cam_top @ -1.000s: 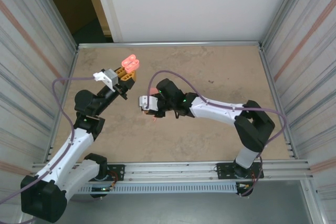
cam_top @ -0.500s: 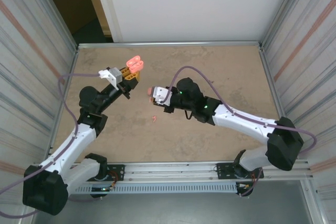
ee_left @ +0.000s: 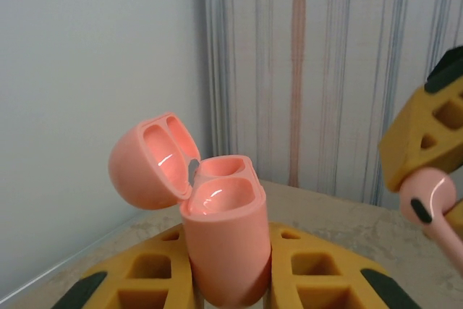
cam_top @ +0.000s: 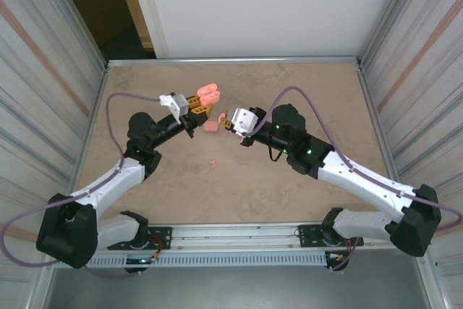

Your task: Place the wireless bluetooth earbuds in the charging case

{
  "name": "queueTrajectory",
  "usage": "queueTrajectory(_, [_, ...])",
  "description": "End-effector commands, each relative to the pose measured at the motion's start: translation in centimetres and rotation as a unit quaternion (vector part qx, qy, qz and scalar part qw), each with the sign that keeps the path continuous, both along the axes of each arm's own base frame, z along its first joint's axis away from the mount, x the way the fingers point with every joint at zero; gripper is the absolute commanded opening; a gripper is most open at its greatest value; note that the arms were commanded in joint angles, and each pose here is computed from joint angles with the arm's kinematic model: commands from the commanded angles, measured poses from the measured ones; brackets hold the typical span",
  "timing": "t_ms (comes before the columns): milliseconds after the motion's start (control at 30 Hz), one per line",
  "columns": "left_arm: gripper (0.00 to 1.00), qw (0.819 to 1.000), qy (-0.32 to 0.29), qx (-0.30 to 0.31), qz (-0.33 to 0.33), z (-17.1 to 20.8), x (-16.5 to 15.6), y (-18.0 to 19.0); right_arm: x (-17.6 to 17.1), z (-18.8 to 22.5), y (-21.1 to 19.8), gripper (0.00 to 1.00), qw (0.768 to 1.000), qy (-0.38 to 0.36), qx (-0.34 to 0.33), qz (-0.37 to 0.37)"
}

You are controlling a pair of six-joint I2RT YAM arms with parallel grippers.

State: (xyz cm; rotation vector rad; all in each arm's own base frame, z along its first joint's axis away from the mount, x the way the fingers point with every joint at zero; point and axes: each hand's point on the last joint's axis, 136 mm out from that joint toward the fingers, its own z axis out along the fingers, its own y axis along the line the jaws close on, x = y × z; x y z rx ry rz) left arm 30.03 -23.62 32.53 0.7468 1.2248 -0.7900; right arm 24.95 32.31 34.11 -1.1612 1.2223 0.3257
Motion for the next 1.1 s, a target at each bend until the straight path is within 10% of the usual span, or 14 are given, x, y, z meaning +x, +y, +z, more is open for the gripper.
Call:
queueTrajectory(0, [0.00, 0.998, -0.057, -0.003, -0.016, 2.6, -0.5, -0.9, 0.2, 3.7, -1.3, 0.16, 0.998, -0.045, 0.026, -0.024])
queueTrajectory(1067, [0.00, 0.996, -0.060, 0.009, -0.058, 2.0, -0.5, -3.6, 4.8, 4.7, 0.4, 0.17, 0.981, -0.139, -0.098, -0.095])
